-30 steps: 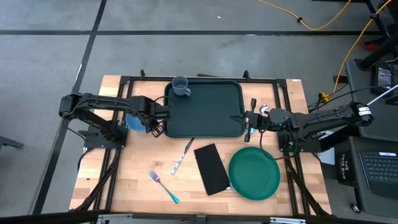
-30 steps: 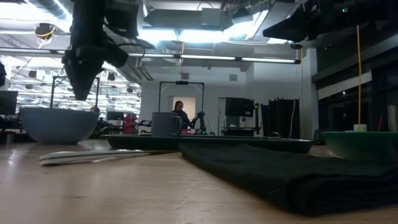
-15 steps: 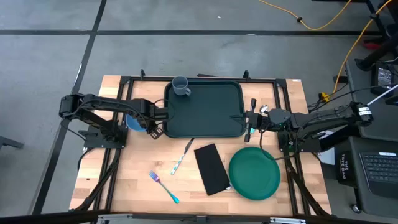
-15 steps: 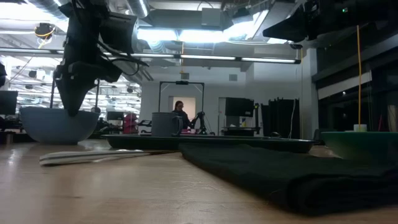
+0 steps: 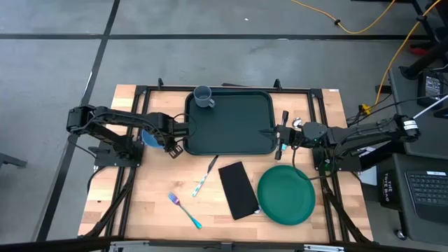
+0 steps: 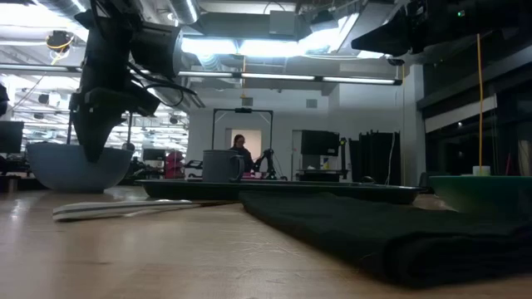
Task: Set up tray
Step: Put the plate on the tray to the bottom of the mug
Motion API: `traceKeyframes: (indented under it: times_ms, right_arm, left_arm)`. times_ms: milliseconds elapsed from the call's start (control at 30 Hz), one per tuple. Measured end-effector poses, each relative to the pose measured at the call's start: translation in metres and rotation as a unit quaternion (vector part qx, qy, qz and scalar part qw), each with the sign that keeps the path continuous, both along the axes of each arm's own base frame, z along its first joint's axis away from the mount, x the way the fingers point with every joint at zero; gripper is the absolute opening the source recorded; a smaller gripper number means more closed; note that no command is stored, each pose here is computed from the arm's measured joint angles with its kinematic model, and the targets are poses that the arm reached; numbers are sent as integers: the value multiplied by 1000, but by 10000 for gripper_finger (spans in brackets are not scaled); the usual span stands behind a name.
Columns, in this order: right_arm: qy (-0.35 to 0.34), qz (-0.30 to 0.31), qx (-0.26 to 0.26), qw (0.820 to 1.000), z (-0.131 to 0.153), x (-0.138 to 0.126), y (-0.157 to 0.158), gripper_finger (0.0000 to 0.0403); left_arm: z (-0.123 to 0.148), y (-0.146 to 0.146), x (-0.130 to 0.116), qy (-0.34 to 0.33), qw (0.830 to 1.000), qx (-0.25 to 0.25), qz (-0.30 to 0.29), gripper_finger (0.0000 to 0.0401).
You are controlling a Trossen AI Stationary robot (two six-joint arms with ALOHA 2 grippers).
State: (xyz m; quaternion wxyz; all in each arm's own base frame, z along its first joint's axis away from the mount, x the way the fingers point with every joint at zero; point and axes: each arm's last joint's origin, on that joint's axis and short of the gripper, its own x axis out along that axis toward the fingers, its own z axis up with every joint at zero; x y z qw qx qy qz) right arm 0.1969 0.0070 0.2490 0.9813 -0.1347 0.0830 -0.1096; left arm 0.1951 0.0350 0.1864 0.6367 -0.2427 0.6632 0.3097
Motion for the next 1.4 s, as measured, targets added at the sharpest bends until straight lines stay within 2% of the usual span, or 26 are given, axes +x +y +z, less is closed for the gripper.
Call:
traceKeyframes:
  times_ms: [233, 433, 767, 867, 967, 1033, 1100, 1267, 1400]
  right_arm:
    - [0, 0, 0, 1000, 0, 0, 0, 23]
    - [0, 0, 1, 1000, 0, 0, 0, 23]
    - [-1, 0, 2, 1000, 0, 0, 0, 23]
    - [-1, 0, 1, 1000, 0, 0, 0, 23]
    - [1, 0, 2, 1000, 0, 0, 0, 23]
    - [2, 0, 2, 1000, -1, 0, 0, 23]
    - [3, 0, 2, 1000, -1, 0, 0, 23]
    - [0, -4, 22, 1000, -1, 0, 0, 23]
    - [38, -13, 62, 997, 6, 0, 0, 23]
  left_arm:
    - [0, 0, 0, 0, 1000, 0, -1, 127]
    - [2, 0, 0, 2, 1000, -2, -28, 127]
    - [45, 1, 16, -30, 996, 11, -80, 127]
    - [54, -2, 18, -42, 989, 52, -132, 127]
    - [64, -6, 16, -71, 979, 111, -152, 127]
    - [74, -11, 14, -107, 970, 139, -167, 127]
    - [84, -16, 14, -160, 954, 172, -188, 127]
    - [96, -26, 15, -290, 898, 223, -244, 112]
    - [88, -32, 20, -350, 854, 246, -295, 85]
